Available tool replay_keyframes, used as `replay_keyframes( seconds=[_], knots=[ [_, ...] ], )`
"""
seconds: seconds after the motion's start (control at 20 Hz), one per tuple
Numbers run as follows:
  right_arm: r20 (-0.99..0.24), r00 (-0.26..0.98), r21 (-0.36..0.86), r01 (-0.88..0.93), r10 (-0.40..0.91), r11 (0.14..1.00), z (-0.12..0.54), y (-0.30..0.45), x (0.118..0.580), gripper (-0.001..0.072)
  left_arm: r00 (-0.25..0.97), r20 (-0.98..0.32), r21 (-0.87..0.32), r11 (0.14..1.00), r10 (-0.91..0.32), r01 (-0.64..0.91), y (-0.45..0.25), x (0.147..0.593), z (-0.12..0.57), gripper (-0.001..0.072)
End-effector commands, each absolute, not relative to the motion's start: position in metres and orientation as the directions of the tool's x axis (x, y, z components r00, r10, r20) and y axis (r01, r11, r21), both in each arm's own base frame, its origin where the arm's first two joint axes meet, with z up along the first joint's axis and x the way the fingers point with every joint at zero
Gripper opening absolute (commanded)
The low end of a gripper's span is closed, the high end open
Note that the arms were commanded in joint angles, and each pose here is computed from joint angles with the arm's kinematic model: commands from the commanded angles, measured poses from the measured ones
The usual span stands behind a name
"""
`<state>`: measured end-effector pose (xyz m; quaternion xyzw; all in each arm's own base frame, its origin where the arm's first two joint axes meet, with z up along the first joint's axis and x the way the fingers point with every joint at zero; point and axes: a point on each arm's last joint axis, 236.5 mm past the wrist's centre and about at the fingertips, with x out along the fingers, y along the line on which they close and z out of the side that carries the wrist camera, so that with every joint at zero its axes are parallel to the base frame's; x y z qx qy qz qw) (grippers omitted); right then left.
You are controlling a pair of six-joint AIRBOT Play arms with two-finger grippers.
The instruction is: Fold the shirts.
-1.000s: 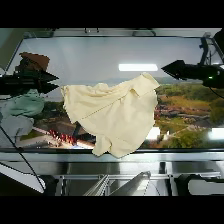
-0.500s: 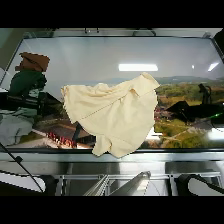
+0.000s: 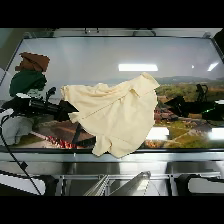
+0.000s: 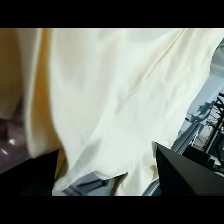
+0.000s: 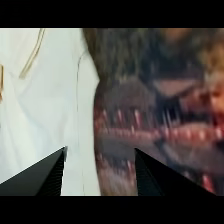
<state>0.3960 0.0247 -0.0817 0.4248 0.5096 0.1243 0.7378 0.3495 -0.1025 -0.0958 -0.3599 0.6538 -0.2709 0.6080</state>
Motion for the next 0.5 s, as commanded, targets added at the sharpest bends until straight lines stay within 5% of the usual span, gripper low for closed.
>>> replay_keyframes(
  seconds=[0.0, 0.35, 0.45],
  knots=[
    [-0.642, 0.454, 0.760, 0.273, 0.618, 0.590, -0.097, 0.015, 0.428, 0.0476, 0.010, -0.634, -0.768, 0.629, -0.773, -0.121, -0.108, 0.354, -0.106, 0.0636],
    [-0.647, 0.353, 0.762, 0.260, 0.676, 0.593, -0.114, 0.079, 0.454, 0.0435, 0.035, -0.634, -0.769, 0.626, -0.772, -0.126, -0.108, 0.360, -0.106, 0.0634],
    [-0.651, 0.346, 0.758, 0.256, 0.675, 0.600, -0.116, 0.092, 0.464, 0.0422, 0.059, -0.609, -0.791, 0.600, -0.791, -0.119, -0.112, 0.366, -0.100, 0.0501]
  ],
)
